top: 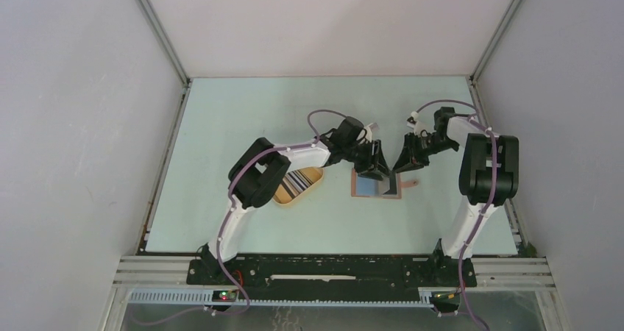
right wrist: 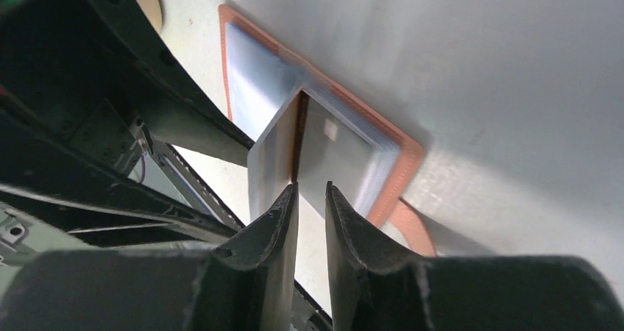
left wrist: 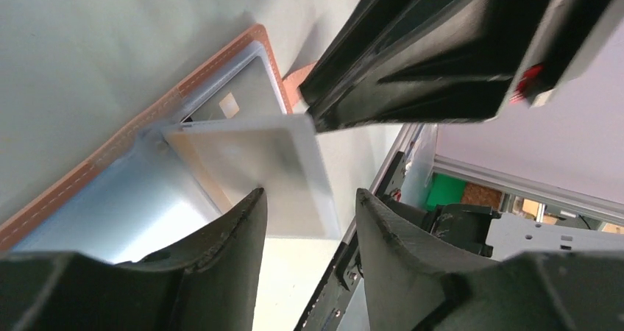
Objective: Put the credit cards into the card holder
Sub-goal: Turn over the card slot in the card holder, then pick up the credit card from the storage box.
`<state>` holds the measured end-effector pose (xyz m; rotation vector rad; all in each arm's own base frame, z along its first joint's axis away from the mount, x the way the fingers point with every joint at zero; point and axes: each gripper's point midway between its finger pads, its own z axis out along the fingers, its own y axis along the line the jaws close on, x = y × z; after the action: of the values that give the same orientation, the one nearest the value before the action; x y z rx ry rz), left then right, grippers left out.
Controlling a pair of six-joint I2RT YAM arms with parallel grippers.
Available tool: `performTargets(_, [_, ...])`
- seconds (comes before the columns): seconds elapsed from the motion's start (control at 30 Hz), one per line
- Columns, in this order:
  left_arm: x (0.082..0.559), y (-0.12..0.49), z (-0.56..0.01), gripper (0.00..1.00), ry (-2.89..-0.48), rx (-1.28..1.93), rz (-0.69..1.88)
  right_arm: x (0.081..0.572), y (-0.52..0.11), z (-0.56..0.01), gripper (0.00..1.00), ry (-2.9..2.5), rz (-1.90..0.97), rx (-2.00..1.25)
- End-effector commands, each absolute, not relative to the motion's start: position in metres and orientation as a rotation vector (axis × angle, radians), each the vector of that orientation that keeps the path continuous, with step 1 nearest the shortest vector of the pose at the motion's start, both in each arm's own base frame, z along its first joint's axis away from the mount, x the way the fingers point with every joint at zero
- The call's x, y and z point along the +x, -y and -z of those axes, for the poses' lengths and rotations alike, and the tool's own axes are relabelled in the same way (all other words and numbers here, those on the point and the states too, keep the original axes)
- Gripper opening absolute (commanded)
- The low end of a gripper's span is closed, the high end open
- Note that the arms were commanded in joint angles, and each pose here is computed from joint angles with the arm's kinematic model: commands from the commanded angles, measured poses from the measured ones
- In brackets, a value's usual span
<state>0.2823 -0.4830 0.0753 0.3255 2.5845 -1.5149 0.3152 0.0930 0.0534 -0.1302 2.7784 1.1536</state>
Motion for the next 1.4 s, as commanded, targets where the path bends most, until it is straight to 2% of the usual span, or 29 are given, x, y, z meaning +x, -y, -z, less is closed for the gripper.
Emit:
performTargets(0.0, [0.269,0.494,-0.077,0.54,-2.630,0.426,1.546,0.331,-0.074,-0.071,0.28,-2.694,-1.137,-0.059])
performTargets(0.27, [0.270,0.494,-0.078,0.53,-2.629,0.426,1.540,0.331,-0.070,-0.096,0.28,-2.561,-1.269,-0.071])
performTargets(0.43, [0.280,0.486,-0.103,0.50,-2.509,0.439,1.477,0.321,-0.088,-0.104,0.27,-2.513,-1.370,-0.154])
performTargets(0.57, [0.292,0.466,-0.125,0.49,-2.406,0.448,1.358,0.313,-0.104,-0.090,0.27,-2.585,-1.350,-0.231])
performTargets(0.93, [0.321,0.359,-0.184,0.48,-2.144,0.334,0.869,0.310,-0.090,-0.031,0.20,-2.874,-0.970,-0.249])
performTargets(1.17, [0.320,0.269,-0.231,0.49,-1.961,0.171,0.542,0.313,-0.091,-0.037,0.20,-2.842,-0.968,-0.282])
performTargets(1.23, [0.315,0.241,-0.237,0.52,-1.918,0.099,0.470,0.315,-0.094,-0.049,0.21,-2.790,-1.003,-0.307])
performTargets(1.27, [0.313,0.228,-0.242,0.58,-1.893,0.057,0.442,0.316,-0.096,-0.058,0.21,-2.753,-1.020,-0.332])
performTargets(1.37, [0.306,0.189,-0.247,0.86,-1.834,-0.108,0.387,0.321,-0.105,-0.092,0.22,-2.606,-1.032,-0.437])
